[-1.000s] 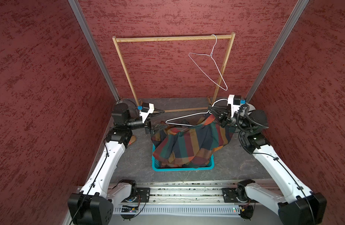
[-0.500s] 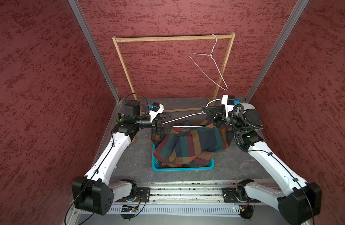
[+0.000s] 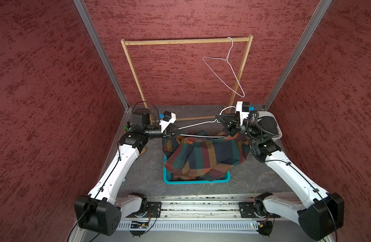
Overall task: Remove the clothespins securing long-sleeve shirts to the hanger
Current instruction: Remove the long-sleeve shirt from the hanger, then place the hanger on the clothesline.
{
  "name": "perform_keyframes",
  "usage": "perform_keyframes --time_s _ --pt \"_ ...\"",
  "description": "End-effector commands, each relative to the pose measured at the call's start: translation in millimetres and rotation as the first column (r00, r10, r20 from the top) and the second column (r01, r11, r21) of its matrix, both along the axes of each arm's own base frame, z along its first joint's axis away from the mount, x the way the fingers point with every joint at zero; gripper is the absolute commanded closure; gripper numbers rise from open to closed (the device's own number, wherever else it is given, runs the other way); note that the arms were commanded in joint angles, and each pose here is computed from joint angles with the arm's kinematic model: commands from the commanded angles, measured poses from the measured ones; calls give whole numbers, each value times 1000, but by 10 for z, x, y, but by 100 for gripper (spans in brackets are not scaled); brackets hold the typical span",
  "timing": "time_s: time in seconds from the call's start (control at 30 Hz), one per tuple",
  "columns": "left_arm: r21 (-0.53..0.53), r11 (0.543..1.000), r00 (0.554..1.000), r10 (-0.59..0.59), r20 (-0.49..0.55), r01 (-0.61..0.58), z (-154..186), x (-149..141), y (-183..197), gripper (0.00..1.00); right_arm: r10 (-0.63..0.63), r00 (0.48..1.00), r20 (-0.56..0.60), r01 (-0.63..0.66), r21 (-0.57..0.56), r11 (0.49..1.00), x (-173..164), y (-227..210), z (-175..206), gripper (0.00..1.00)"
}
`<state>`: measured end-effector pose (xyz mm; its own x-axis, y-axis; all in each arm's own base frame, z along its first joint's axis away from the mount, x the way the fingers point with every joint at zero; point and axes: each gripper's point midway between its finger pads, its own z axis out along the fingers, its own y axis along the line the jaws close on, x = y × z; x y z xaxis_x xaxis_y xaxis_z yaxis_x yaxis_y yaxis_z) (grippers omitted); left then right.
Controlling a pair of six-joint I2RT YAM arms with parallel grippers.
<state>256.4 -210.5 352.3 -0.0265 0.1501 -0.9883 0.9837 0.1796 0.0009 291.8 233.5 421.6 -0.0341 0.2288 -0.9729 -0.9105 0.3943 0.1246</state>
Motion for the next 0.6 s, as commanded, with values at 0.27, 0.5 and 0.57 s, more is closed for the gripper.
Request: perform_keyframes --time_s 0.27,0.5,0.57 --pt "8 985 967 168 189 -173 359 -213 302 100 -495 852 -168 488 -82 869 115 -779 -23 36" --pt "0 956 926 284 249 -294 434 -148 411 100 -778 504 -376 739 -278 613 32 -1567 -670 22" --pt "-50 941 895 333 296 -334 579 -129 451 100 -775 464 -429 719 -330 612 31 -1600 -926 22"
